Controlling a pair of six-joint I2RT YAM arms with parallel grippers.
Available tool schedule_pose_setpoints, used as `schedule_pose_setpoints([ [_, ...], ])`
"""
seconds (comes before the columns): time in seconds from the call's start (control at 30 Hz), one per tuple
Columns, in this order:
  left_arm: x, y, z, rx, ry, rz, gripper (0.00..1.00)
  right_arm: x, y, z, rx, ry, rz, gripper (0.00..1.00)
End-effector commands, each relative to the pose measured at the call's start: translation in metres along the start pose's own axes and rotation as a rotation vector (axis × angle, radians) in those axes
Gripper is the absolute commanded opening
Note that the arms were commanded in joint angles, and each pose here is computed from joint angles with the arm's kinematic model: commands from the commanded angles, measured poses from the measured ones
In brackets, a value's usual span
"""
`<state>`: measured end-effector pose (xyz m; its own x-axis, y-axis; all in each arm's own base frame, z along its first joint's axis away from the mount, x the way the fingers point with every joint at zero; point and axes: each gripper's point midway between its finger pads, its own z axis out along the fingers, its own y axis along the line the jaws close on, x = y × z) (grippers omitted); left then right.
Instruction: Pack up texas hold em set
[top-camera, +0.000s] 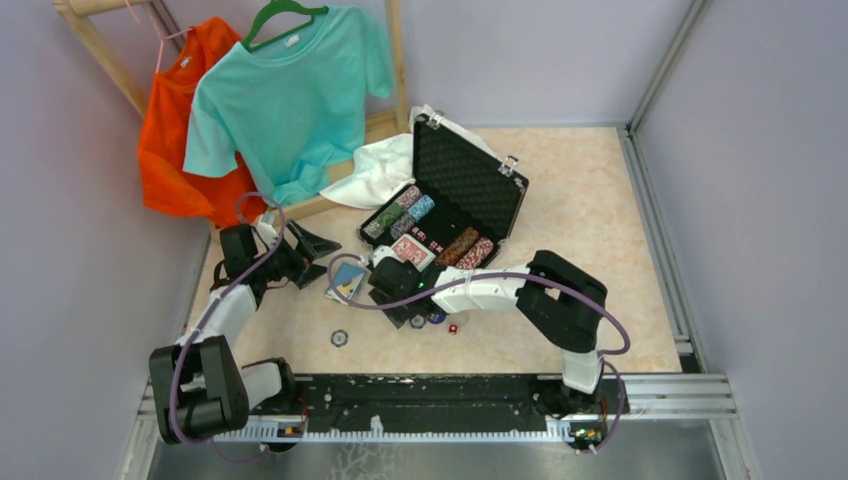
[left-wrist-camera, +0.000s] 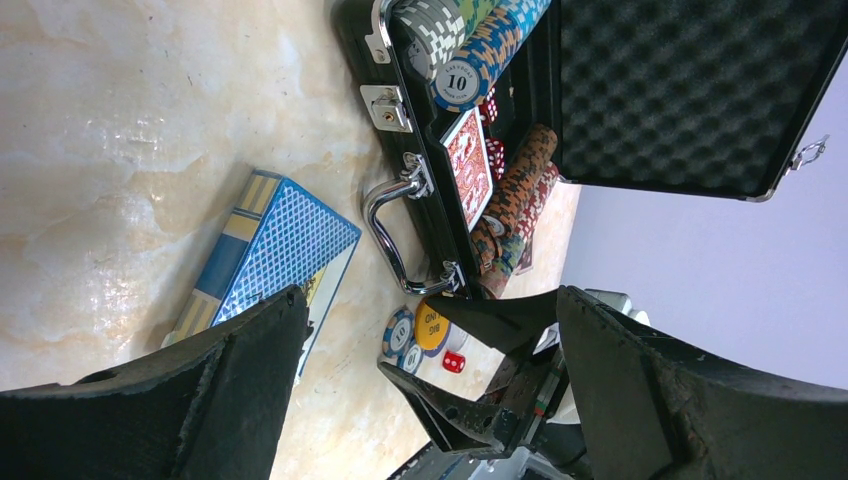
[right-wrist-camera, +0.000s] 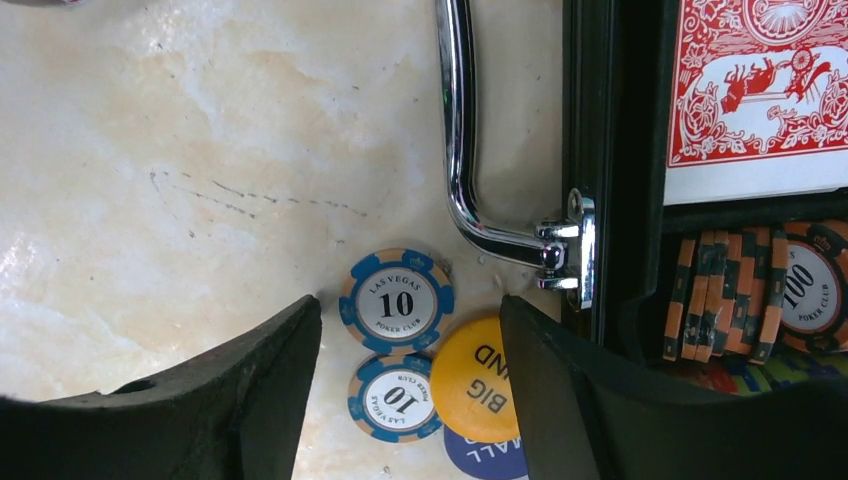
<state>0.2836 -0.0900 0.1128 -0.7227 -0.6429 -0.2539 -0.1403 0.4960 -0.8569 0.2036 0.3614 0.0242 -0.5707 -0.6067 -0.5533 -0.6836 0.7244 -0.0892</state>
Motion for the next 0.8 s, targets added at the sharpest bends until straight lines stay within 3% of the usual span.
schedule_pose_setpoints([
  [0.0, 0.0, -0.001, 0.001, 0.021, 0.004, 0.005, 0.99, -0.013, 0.005, -0.007, -0.045, -0.054, 0.043, 0.66],
  [0.33, 0.0, -0.001, 0.001, 0.026, 0.007, 0.005, 0.99, -0.003, 0.008, -0.005, -0.046, -0.038, 0.042, 0.48],
  [0.77, 0.0, -0.003, 0.0, 0.032, 0.007, 0.009, 0.99, -0.02, 0.011, -0.017, -0.035, -0.071, 0.037, 0.41],
])
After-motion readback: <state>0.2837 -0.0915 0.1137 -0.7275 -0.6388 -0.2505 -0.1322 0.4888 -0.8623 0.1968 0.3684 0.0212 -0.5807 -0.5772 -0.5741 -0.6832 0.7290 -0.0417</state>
